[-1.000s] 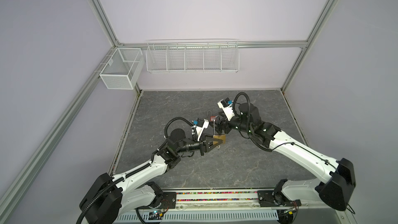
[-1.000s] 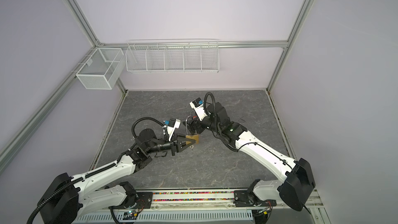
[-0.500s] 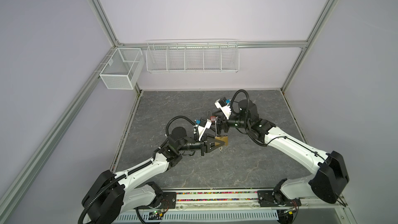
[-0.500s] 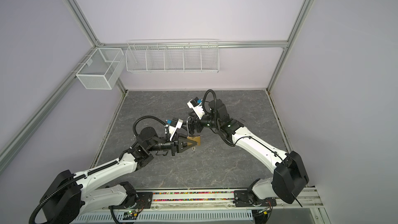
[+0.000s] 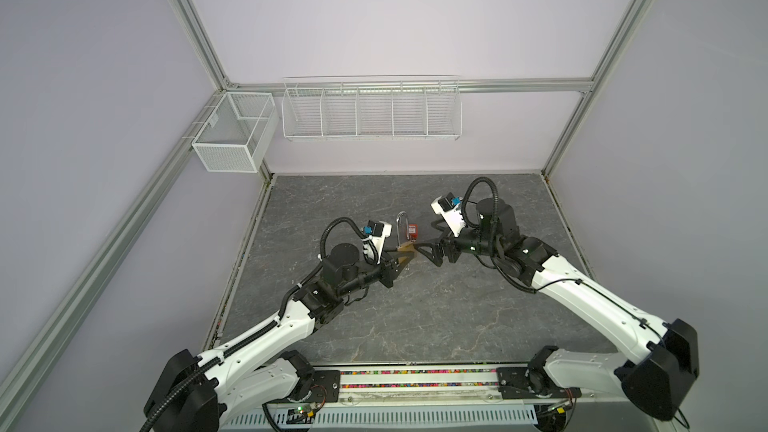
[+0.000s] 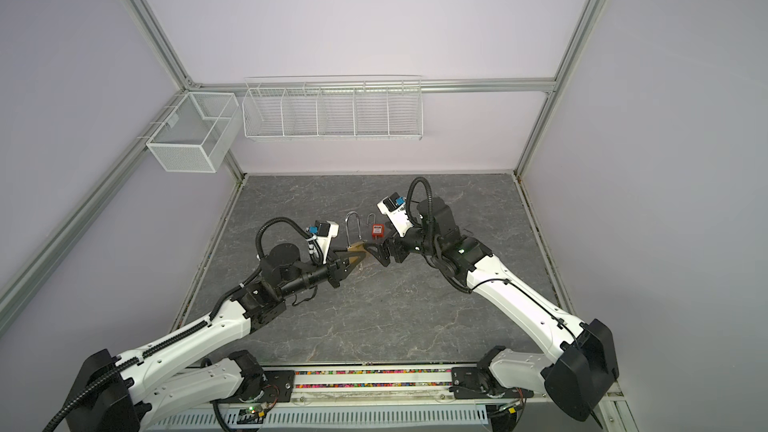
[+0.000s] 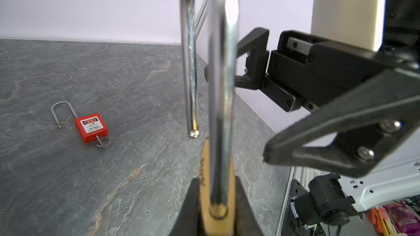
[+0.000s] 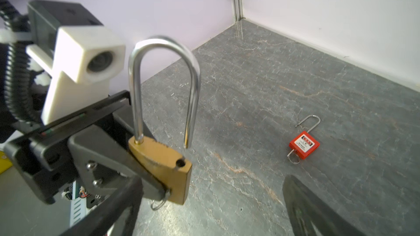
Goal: Unlock with the key
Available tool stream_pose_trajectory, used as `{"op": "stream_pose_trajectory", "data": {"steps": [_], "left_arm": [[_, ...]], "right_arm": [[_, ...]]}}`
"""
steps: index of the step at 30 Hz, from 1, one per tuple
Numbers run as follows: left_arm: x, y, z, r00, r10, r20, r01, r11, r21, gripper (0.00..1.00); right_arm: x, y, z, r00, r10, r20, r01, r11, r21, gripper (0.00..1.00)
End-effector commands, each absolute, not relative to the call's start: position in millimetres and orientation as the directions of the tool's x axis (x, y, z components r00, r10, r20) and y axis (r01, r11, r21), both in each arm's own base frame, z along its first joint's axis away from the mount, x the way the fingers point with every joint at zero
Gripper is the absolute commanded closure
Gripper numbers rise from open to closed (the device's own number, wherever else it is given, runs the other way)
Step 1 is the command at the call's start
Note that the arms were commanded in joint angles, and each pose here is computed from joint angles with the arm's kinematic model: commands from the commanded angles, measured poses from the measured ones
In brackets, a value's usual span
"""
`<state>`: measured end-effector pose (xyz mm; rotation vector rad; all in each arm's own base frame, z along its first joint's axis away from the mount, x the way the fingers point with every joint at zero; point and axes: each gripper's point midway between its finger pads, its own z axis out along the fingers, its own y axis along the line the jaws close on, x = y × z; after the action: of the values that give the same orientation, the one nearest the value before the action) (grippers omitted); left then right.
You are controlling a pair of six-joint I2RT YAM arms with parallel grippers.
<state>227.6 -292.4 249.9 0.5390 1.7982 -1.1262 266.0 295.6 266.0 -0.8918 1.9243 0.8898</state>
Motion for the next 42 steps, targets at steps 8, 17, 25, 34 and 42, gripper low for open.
{"op": "stream_pose_trajectory", "data": {"steps": [8, 17, 25, 34, 42], "left_arm": [[207, -293, 308, -0.388, -0.264, -0.883, 0.856, 0.253, -0.451, 1.00], [193, -296, 318, -0.433, -0.273, -0.859, 0.876, 0.096, -0.472, 1.00], [190, -299, 316, -0.437, -0.245, -0.865, 0.881, 0.079, -0.467, 1.00], [193, -302, 316, -0.425, -0.244, -0.872, 0.887, 0.083, -0.455, 1.00], [182, -305, 320, -0.443, -0.198, -0.874, 0.890, 0.020, -0.456, 1.00]], "right_arm": [[244, 307, 269, -0.455, -0.146, -0.878, -0.868, 0.292, 0.401, 0.07], [231, 313, 280, -0.447, -0.093, -0.890, -0.890, 0.143, 0.432, 0.23], [227, 318, 293, -0.455, -0.075, -0.887, -0.890, 0.051, 0.453, 0.38], [227, 318, 296, -0.462, -0.072, -0.884, -0.887, 0.057, 0.459, 0.43], [283, 291, 287, -0.475, -0.033, -0.879, -0.808, 0.412, 0.421, 0.42]]}}
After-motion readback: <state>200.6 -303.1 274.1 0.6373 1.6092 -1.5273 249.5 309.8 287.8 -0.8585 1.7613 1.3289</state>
